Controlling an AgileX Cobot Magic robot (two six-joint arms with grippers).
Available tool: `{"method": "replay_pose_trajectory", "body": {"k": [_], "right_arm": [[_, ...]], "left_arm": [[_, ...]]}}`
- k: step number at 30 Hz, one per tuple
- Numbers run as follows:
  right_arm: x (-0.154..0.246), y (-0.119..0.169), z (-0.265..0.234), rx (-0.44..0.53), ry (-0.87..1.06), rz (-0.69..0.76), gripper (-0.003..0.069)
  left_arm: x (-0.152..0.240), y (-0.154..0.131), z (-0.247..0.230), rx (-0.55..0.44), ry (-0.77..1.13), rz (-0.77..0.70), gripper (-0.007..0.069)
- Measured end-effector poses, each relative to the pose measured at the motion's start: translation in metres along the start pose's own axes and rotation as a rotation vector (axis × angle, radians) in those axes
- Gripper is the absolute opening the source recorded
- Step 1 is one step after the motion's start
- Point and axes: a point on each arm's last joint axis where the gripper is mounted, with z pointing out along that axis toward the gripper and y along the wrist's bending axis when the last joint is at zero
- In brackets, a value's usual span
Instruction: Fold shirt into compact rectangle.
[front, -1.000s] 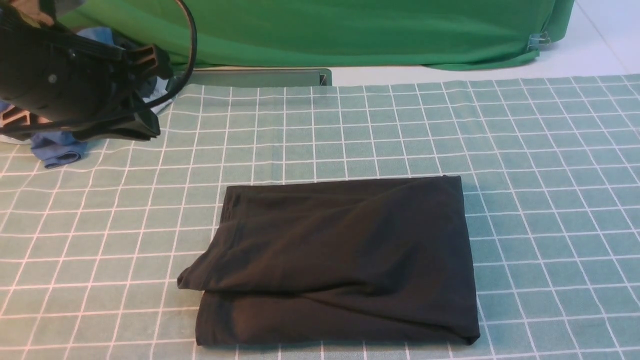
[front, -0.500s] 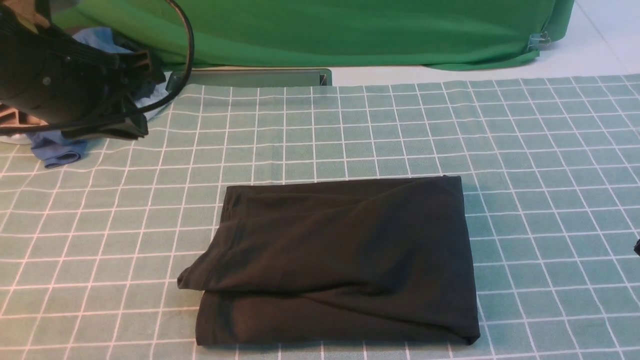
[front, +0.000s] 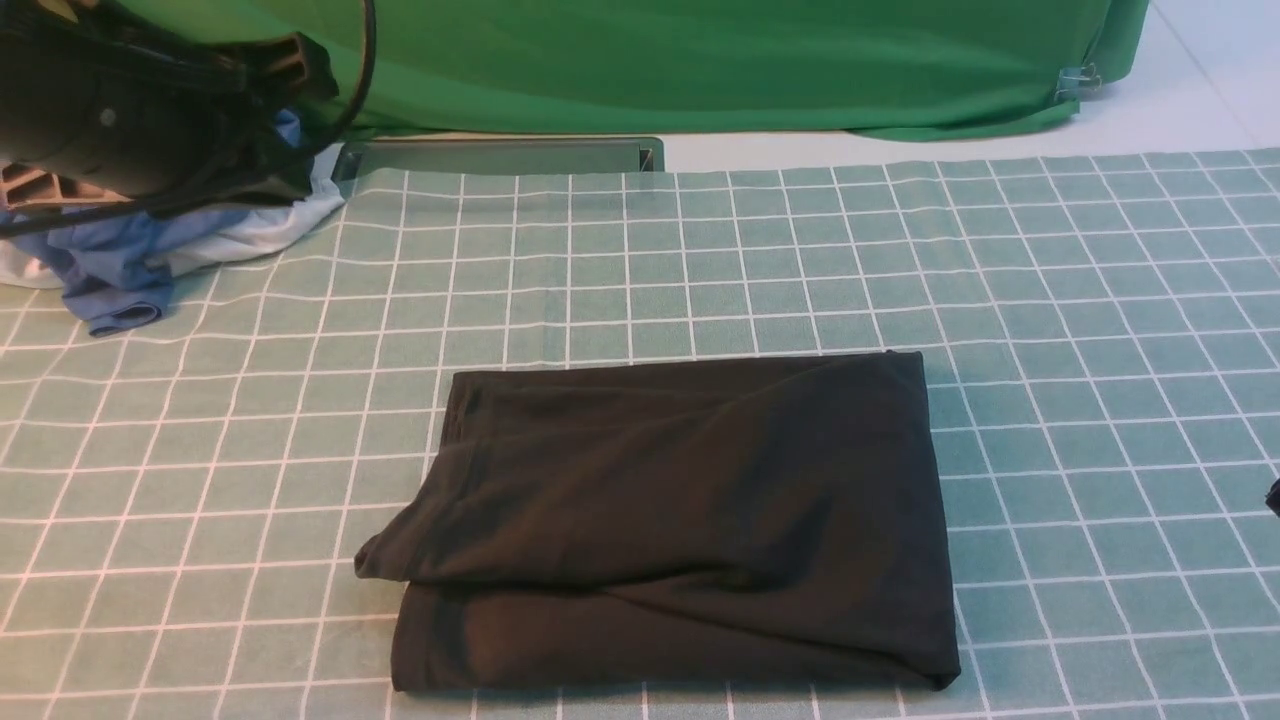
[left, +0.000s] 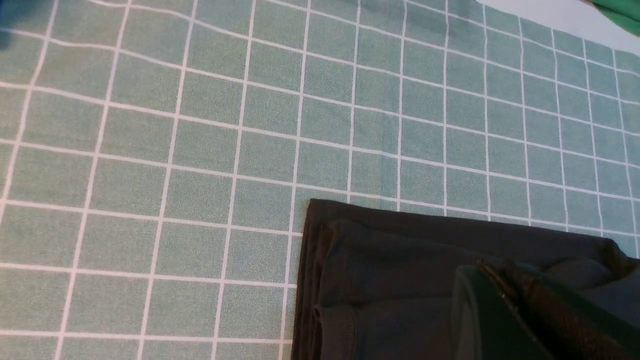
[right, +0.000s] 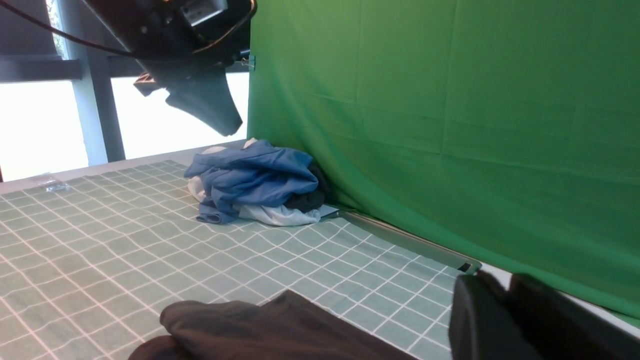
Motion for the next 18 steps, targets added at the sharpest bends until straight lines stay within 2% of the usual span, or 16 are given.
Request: {"method": "replay_pose_trajectory", "body": {"k": [4,7,8,9,11,12,18], "right_arm": [[0.001,-0.002,-0.005,0.022,0.008,-0.001,0.0119],[0.006,-0.011,-0.008,0.162,0.059,-0.012,0.0125],[0.007,-0.012,-0.008,0.172,0.059,-0.012,0.0125],[0.011,-0.017,-0.012,0.259,0.059,-0.015,0.0127],[0.017,-0.019,-0.015,0.305,0.058,-0.016,0.0129],[0.026,-0.023,-0.018,0.376,0.058,-0.018,0.0133],[0.08,-0.034,-0.029,0.577,0.158,-0.003,0.015]], "left_arm": [[0.0,0.0,0.0,0.003,0.003,-0.003,0.0016],[0.001,0.0,0.0,0.003,0.006,-0.004,0.0016],[0.001,0.0,0.0,0.002,0.007,-0.004,0.0016],[0.001,0.0,0.0,0.002,0.008,-0.004,0.0016],[0.001,0.0,0.0,0.001,0.013,-0.004,0.0016],[0.002,0.0,0.0,-0.001,0.025,-0.004,0.0016],[0.007,0.001,0.0,-0.016,0.082,0.001,0.0016]]}}
